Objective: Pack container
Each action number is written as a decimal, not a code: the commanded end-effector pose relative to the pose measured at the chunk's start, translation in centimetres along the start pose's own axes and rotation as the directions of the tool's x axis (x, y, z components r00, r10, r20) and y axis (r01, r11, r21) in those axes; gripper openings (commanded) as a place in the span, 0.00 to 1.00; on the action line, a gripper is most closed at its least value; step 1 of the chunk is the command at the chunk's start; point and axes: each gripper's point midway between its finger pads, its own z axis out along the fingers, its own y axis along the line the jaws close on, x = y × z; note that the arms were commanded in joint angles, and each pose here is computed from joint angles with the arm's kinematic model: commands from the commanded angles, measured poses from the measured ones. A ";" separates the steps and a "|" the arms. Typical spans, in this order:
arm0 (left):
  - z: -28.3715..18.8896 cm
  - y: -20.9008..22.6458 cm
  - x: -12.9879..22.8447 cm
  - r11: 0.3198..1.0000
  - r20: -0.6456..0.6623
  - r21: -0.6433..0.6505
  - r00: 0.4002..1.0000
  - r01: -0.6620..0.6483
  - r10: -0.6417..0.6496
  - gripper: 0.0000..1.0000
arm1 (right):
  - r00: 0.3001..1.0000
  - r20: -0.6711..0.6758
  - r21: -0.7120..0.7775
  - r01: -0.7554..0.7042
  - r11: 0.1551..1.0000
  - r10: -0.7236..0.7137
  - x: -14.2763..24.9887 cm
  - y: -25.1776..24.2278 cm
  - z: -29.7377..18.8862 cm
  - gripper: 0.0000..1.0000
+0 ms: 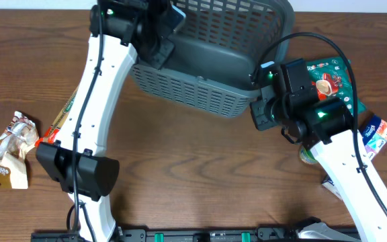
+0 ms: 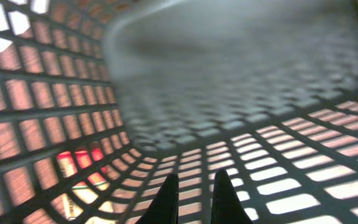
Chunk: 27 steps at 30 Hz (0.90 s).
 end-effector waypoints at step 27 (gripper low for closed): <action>-1.2 -4.1 2.5 0.997 -0.118 0.068 0.992 -0.043 0.051 0.05 | 0.992 0.091 0.075 -0.099 0.992 0.092 -2.1 -1.1 -0.5 0.01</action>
